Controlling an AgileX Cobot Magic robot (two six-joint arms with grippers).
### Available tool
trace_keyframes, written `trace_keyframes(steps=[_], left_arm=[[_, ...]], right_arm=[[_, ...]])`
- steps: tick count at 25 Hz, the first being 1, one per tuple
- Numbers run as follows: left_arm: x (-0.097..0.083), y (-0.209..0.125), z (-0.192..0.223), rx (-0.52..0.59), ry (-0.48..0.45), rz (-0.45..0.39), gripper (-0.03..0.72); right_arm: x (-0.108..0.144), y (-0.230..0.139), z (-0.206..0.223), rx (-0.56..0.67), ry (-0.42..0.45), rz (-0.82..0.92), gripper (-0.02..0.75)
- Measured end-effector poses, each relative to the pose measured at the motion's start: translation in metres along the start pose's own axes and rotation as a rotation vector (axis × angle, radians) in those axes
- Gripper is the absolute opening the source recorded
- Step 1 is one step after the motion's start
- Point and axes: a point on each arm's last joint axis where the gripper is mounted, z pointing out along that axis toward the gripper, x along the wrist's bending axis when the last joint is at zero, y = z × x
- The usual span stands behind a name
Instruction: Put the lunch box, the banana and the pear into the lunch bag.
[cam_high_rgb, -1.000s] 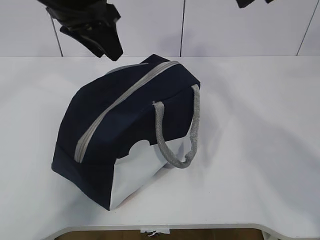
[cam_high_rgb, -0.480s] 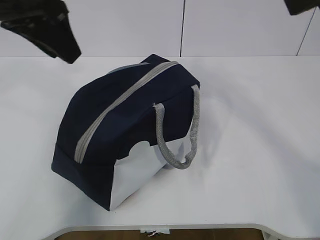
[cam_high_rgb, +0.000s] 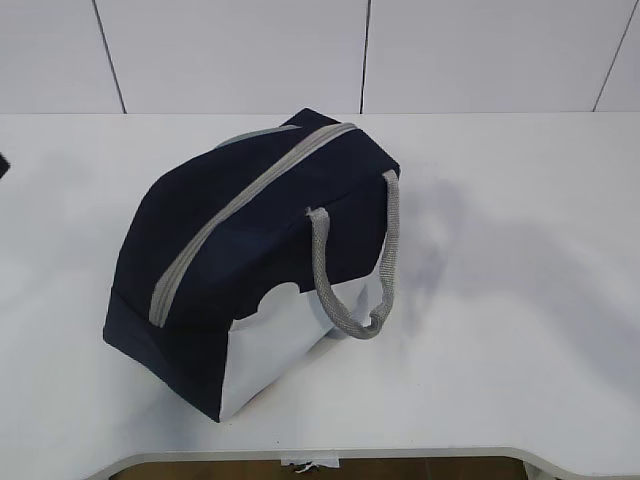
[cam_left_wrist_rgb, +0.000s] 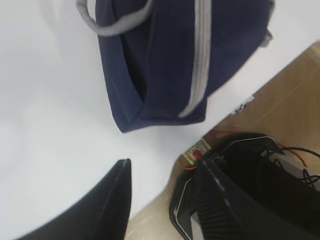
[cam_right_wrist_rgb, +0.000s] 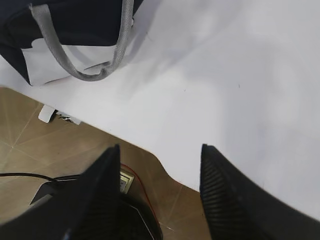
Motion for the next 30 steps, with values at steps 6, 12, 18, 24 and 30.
trace_keyframes(steps=[6, 12, 18, 24, 30], left_arm=[[-0.012, -0.049, -0.017, -0.041, -0.014, -0.006, 0.309], [-0.022, -0.100, -0.026, -0.087, -0.007, 0.002, 0.262], [-0.029, -0.148, -0.027, -0.191, 0.011, 0.013, 0.245], [-0.036, -0.201, -0.022, -0.294, 0.033, 0.032, 0.244], [-0.042, -0.243, -0.024, -0.455, 0.062, 0.064, 0.244]], right_arm=[[0.005, -0.051, -0.025, -0.088, -0.005, -0.008, 0.403], [0.008, -0.090, -0.037, -0.164, -0.008, -0.014, 0.403], [0.009, -0.126, -0.029, -0.189, -0.010, -0.017, 0.402], [0.010, -0.162, -0.013, -0.237, -0.013, -0.019, 0.403], [0.010, -0.183, -0.010, -0.339, -0.022, -0.024, 0.403]])
